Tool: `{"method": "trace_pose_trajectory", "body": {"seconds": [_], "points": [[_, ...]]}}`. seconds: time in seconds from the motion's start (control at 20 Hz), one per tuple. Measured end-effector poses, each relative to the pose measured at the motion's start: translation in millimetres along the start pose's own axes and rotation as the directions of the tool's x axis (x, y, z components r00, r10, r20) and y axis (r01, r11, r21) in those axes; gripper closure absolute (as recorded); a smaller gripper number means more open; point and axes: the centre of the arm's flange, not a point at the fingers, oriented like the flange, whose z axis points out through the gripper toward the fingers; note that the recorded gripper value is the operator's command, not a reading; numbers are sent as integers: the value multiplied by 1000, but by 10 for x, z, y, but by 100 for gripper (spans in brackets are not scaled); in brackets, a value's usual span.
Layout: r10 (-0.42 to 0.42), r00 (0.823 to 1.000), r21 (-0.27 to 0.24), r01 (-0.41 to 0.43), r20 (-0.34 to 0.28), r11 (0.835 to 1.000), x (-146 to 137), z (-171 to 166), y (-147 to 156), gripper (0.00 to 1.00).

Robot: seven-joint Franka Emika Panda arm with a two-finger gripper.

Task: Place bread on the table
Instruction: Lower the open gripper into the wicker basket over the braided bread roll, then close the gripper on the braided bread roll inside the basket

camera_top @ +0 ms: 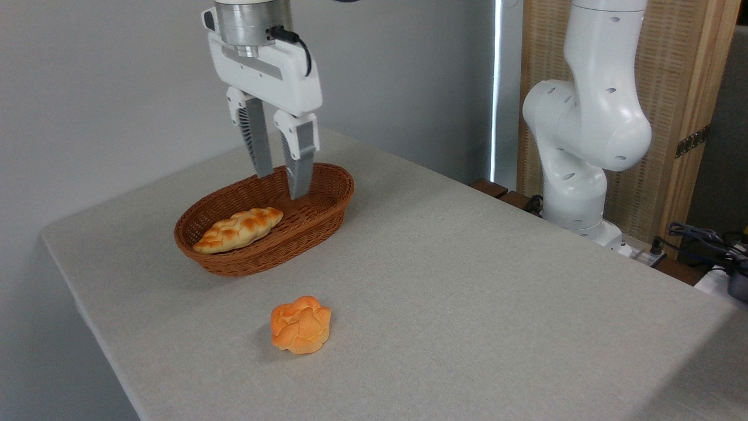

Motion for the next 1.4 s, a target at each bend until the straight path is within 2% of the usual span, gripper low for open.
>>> {"method": "trace_pose_trajectory", "body": {"seconds": [0.2,0.35,0.6,1.05,1.4], "points": [[16,1000,-15,-17,-19,1000,217,335,447,0],[8,999,-9,-8,-44,1000,279,636,588,0],[13,991,17,-11,-137,1000,343,968,777,0],[57,987,18,-55,-152,998,466,1233,1006,0],[96,988,9,-95,-119,995,550,1607,1158,0]]}}
